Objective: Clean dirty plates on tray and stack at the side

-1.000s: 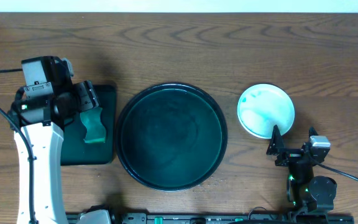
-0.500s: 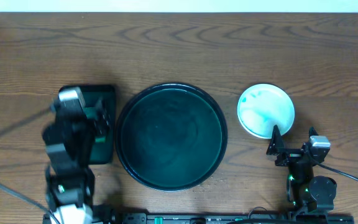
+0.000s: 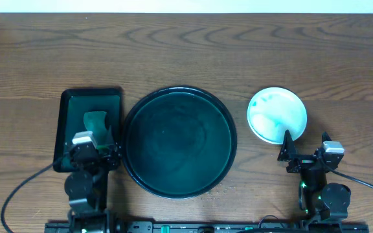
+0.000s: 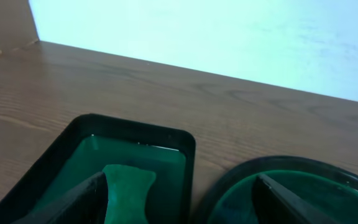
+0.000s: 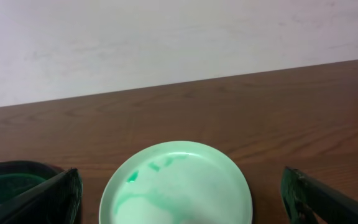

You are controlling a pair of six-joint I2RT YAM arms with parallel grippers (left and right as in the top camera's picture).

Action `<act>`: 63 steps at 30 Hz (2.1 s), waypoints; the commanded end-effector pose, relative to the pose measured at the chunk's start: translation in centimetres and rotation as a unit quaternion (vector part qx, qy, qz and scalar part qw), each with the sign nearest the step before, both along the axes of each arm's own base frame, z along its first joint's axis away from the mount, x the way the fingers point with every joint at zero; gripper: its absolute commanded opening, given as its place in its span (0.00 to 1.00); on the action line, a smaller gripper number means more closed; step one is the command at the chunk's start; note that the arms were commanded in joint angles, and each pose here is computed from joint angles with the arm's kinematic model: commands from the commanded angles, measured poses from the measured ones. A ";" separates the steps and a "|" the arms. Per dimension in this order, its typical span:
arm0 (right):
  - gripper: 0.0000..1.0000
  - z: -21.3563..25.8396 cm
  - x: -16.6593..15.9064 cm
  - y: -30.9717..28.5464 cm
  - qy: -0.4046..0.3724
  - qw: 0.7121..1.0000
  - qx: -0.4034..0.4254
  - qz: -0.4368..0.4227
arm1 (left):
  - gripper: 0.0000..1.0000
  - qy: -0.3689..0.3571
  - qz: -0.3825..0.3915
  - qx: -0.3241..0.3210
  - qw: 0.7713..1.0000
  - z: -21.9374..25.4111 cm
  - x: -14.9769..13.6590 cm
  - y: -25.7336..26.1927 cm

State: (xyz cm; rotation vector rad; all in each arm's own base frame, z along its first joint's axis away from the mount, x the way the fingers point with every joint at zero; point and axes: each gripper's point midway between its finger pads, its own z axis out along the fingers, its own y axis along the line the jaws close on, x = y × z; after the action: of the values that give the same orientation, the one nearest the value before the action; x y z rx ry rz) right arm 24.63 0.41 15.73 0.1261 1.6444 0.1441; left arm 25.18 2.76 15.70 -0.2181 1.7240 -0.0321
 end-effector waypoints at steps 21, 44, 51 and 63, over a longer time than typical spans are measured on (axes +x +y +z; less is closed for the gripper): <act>0.99 -0.1 0.0 0.2 -0.001 1.000 -0.006 0.005 | 0.74 -0.004 0.008 0.007 1.000 -2.1 -0.9 0.0; 0.99 -0.1 0.0 0.2 -0.001 1.000 -0.006 0.005 | 0.74 -0.004 0.008 0.007 1.000 -2.1 -0.9 0.0; 0.99 -0.1 0.0 0.2 -0.001 1.000 -0.006 0.005 | 0.74 -0.004 0.008 0.007 1.000 -2.1 -0.9 0.0; 0.99 -0.1 0.0 0.2 -0.001 1.000 -0.006 0.005 | 0.74 -0.004 0.008 0.007 1.000 -2.1 -0.9 0.0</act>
State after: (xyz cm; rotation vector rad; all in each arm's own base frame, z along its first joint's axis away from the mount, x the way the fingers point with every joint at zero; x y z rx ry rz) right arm 24.63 0.41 15.73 0.1258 1.6444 0.1438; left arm 24.40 2.62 15.13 -0.2116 1.6621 -0.0268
